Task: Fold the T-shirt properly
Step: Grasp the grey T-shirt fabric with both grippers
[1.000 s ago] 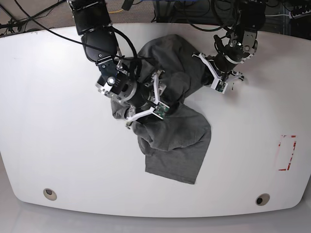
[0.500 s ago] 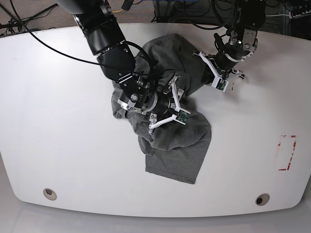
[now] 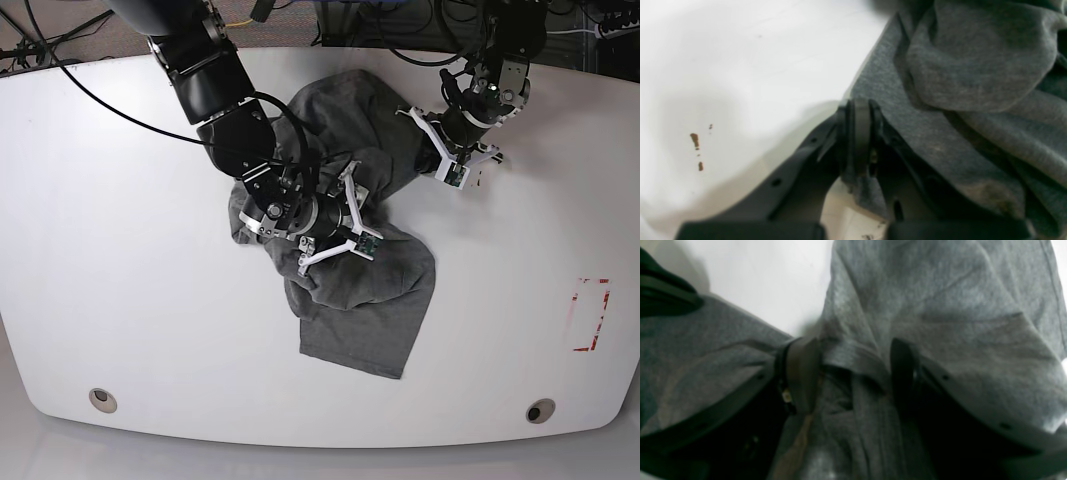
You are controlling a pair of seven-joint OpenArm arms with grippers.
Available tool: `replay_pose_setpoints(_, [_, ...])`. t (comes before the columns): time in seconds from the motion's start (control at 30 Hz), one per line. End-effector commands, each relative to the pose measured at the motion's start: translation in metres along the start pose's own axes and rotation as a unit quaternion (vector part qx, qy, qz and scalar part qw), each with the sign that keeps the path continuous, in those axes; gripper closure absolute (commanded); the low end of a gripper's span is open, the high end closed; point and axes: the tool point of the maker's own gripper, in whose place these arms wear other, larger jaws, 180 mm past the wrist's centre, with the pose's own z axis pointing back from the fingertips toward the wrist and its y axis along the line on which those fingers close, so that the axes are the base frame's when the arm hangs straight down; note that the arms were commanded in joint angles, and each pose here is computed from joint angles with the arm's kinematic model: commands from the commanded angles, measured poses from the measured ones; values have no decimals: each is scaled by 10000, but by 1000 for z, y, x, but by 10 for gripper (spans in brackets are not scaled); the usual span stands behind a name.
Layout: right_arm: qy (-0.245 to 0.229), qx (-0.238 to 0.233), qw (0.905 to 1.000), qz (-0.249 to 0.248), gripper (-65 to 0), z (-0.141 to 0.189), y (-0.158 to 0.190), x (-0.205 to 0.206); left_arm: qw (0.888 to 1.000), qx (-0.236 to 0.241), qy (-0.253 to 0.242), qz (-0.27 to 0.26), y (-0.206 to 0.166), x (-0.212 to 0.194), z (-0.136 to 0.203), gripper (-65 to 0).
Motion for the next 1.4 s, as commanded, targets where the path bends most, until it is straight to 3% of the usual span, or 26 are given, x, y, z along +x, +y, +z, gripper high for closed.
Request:
replay_pose_setpoints(0.0, [-270, 54, 9993, 240, -328, 0, 4, 24, 9999, 27, 94, -44, 1, -3, 1, 0])
replay_pose_setpoints(0.33, [-90, 272, 9991, 324, -328, -11, 20, 16, 9999, 20, 102, -43, 1, -3, 1, 0])
replay_pose_setpoints(0.67, [-174, -204, 9996, -32, -328, -18, -15, 16, 9999, 1, 95, -62, -1, -2, 1, 0])
replay_pose_setpoints(1.2, [-241, -279, 9993, -35, -317, -18, -21, 22, 9999, 7, 108, -70, 0, -4, 1, 0])
replay_pose_setpoints(1.27, [-241, -286, 9993, -40, -287, -18, -21, 22, 9999, 8, 101, -73, 0, -3, 1, 0])
replay_pose_setpoints(1.37, [-241, -286, 9993, -40, -132, -18, -21, 22, 9999, 2, 109, -72, 0, -3, 1, 0])
